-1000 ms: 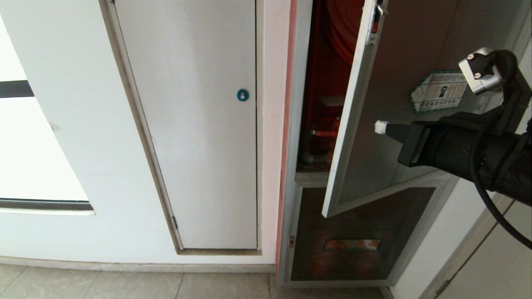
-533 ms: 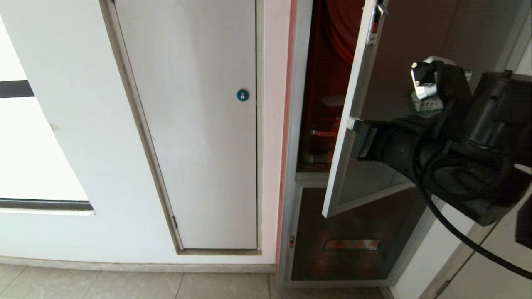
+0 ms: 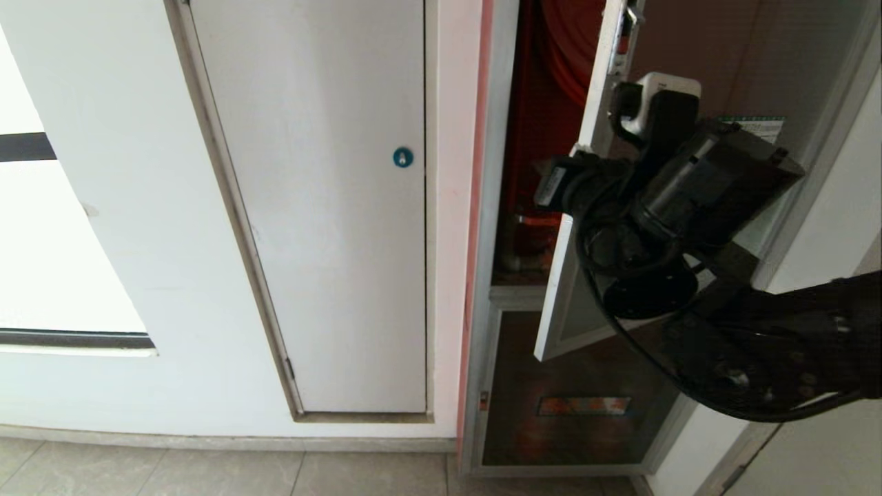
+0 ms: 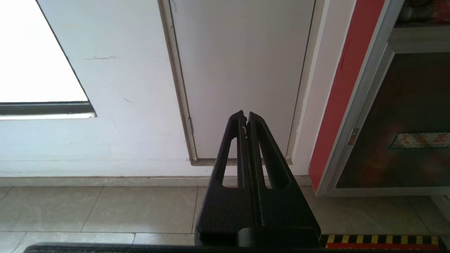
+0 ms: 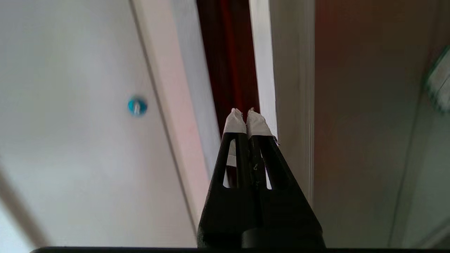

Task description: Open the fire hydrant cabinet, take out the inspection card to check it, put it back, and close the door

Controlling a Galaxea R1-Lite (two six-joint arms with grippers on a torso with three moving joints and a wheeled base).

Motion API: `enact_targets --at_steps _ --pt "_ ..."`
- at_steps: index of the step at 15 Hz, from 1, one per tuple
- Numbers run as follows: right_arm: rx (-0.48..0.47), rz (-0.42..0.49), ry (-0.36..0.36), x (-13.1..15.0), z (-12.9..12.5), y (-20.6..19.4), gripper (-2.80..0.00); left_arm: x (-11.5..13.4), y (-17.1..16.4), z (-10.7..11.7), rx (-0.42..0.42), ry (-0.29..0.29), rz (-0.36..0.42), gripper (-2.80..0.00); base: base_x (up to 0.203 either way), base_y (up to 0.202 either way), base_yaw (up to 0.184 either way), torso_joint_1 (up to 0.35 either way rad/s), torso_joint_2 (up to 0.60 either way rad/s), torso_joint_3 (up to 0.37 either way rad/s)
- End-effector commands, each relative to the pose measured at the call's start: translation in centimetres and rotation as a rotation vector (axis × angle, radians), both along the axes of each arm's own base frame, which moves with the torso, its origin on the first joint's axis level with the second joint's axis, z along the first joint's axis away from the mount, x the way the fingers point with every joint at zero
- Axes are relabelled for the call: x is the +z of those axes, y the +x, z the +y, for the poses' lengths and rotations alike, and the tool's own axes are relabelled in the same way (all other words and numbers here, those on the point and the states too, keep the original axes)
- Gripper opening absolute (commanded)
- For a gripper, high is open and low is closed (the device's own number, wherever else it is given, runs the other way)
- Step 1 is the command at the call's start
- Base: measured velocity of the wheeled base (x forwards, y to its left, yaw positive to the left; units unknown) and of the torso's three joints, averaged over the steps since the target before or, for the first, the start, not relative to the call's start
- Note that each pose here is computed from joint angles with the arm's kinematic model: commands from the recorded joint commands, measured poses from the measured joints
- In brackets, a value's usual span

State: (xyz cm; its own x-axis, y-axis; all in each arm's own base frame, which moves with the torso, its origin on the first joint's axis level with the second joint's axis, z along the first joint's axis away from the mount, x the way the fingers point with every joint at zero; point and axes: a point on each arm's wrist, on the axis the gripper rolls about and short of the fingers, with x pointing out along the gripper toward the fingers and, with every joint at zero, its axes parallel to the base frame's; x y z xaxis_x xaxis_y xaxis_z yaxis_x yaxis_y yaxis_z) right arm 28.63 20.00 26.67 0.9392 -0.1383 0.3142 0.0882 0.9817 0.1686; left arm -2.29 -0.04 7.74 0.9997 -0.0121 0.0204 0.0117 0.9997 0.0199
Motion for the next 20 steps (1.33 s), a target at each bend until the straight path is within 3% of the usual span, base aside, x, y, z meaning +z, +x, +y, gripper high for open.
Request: enact_targets --at_steps 1,6,20 --pt "-0.035 -0.065 0.012 0.0 1.3 1.9 -2.80 -0.2 0.1 0.0 0.000 0.000 0.007 -2.80 0.000 0.000 0.000 0.000 0.00 0.000" --pt "-0.109 -0.151 0.034 1.7 1.2 5.2 -2.80 -0.2 0.1 0.0 0.001 0.000 0.007 -2.80 0.000 0.000 0.000 0.000 0.00 0.000" --pt "-0.166 -0.163 0.006 0.9 -0.1 9.6 -2.80 -0.2 0.1 0.0 0.000 0.000 0.007 -2.80 0.000 0.000 0.000 0.000 0.00 0.000"
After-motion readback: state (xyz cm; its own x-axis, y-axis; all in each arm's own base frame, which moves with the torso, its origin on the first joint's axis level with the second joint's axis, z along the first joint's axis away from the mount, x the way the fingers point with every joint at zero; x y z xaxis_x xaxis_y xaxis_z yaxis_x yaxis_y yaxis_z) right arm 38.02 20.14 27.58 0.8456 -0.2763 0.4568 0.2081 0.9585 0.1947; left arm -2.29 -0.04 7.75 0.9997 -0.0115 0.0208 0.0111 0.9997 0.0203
